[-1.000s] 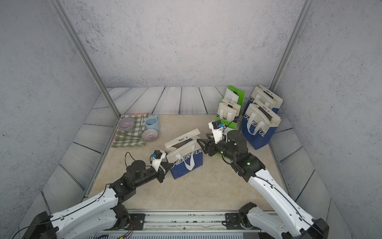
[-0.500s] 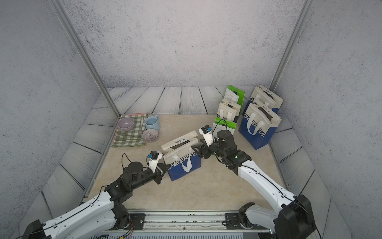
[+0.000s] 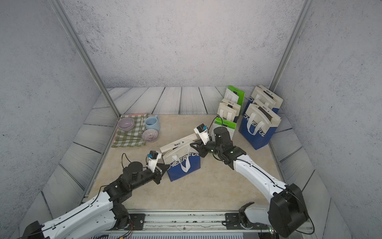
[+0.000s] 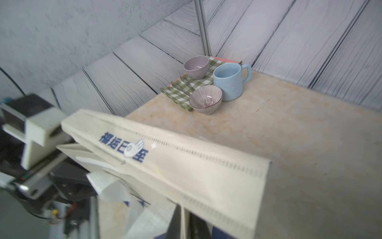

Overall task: Open the takeout bag
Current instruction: Move the takeout bag to the center of the board.

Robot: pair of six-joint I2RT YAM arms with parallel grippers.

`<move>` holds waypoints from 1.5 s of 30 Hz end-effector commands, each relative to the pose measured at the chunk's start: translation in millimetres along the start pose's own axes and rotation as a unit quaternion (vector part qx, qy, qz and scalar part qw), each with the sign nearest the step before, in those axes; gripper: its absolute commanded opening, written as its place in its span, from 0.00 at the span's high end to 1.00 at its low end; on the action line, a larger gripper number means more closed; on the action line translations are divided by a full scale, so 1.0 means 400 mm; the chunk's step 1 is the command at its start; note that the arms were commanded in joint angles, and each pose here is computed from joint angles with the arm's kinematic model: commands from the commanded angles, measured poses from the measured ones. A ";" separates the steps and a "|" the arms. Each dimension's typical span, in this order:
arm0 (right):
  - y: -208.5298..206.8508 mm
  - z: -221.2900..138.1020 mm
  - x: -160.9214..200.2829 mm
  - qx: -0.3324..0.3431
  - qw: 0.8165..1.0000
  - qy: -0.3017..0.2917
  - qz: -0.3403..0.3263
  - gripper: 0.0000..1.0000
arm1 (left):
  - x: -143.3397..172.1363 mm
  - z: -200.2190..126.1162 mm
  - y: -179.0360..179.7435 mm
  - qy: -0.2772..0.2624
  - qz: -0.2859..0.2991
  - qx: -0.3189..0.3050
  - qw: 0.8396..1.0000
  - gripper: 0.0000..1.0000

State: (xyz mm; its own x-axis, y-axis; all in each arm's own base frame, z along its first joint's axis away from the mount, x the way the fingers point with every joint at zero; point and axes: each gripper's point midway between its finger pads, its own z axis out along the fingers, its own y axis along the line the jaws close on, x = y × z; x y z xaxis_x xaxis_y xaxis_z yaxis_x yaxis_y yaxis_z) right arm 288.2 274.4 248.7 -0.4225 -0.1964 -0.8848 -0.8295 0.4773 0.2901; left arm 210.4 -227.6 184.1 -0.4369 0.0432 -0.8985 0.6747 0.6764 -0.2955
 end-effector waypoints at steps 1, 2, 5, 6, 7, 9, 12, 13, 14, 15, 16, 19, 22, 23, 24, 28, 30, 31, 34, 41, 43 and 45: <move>0.041 -0.047 -0.041 -0.011 1.000 -0.025 -0.011 1.00 | -0.062 -0.024 -0.004 -0.026 -0.009 -0.009 1.000 0.76; 0.043 -0.056 -0.038 -0.007 1.000 -0.025 -0.010 1.00 | -0.067 -0.029 -0.003 -0.027 -0.011 -0.012 0.999 0.67; 0.051 -0.093 -0.025 0.014 1.000 -0.020 -0.008 1.00 | -0.080 -0.050 0.006 -0.032 -0.015 -0.029 0.999 0.51; 0.052 -0.107 -0.018 0.023 1.000 -0.018 -0.010 1.00 | -0.084 -0.059 0.008 -0.033 -0.015 -0.034 0.999 0.48; 0.051 -0.122 -0.009 0.035 0.999 -0.015 -0.010 1.00 | -0.086 -0.068 0.010 -0.034 -0.016 -0.038 0.999 0.46; 0.048 -0.147 0.010 0.057 0.998 -0.008 -0.005 1.00 | -0.099 -0.090 0.008 -0.039 -0.016 -0.043 0.998 0.46; 0.045 -0.183 0.041 0.087 0.996 0.002 0.003 1.00 | -0.113 -0.126 0.002 -0.044 -0.013 -0.044 0.998 0.46; 0.046 -0.193 0.050 0.092 0.996 0.005 0.005 1.00 | -0.117 -0.138 -0.001 -0.046 -0.012 -0.044 0.998 0.46; 0.050 -0.206 0.057 0.097 0.995 0.007 0.005 1.00 | -0.123 -0.149 -0.005 -0.049 -0.011 -0.042 0.998 0.45; 0.052 -0.218 0.066 0.103 0.995 0.009 0.006 1.00 | -0.126 -0.160 -0.008 -0.052 -0.010 -0.041 0.998 0.45; 0.052 -0.231 0.075 0.112 0.994 0.011 0.006 1.00 | -0.130 -0.170 -0.012 -0.054 -0.010 -0.038 0.998 0.45; 0.053 -0.271 0.095 0.139 0.990 0.019 0.010 1.00 | -0.137 -0.195 -0.023 -0.056 -0.007 -0.032 0.998 0.45; 0.032 -0.311 0.109 0.186 0.982 0.018 0.033 1.00 | -0.138 -0.215 -0.027 -0.057 -0.005 -0.031 0.998 0.45; 0.027 -0.322 0.110 0.198 0.979 0.014 0.040 1.00 | -0.137 -0.219 -0.028 -0.057 -0.004 -0.030 0.998 0.45; 0.022 -0.333 0.111 0.210 0.976 0.011 0.048 1.00 | -0.138 -0.224 -0.030 -0.059 -0.004 -0.028 0.998 0.45; -0.007 -0.383 0.132 0.270 0.960 0.018 0.078 1.00 | -0.135 -0.241 -0.033 -0.058 -0.001 -0.026 0.998 0.45; -0.015 -0.405 0.137 0.291 0.953 0.014 0.087 1.00 | -0.135 -0.253 -0.036 -0.054 0.005 -0.026 0.998 0.45; -0.019 -0.418 0.139 0.303 0.948 0.009 0.091 1.00 | -0.134 -0.260 -0.037 -0.051 0.011 -0.027 0.998 0.45; -0.046 -0.465 0.151 0.356 0.928 -0.001 0.107 1.00 | -0.125 -0.278 -0.032 -0.041 0.030 -0.036 0.998 0.44; -0.081 -0.550 0.152 0.437 0.891 -0.035 0.114 1.00 | -0.104 -0.294 -0.026 -0.038 0.035 -0.040 0.998 0.44; -0.084 -0.566 0.150 0.450 0.885 -0.037 0.113 1.00 | -0.104 -0.298 -0.026 -0.039 0.036 -0.041 0.998 0.43; -0.084 -0.576 0.149 0.456 0.882 -0.035 0.110 1.00 | -0.105 -0.301 -0.024 -0.041 0.037 -0.043 0.998 0.43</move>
State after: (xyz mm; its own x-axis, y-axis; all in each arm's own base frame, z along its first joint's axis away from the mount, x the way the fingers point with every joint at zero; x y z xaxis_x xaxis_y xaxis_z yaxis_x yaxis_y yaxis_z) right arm 205.5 67.7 252.5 -0.5341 -0.0123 -0.8454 -0.1651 0.9822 0.0900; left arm 152.5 -151.0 261.1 -0.3507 0.0276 -0.9361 0.6462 0.7306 -0.2206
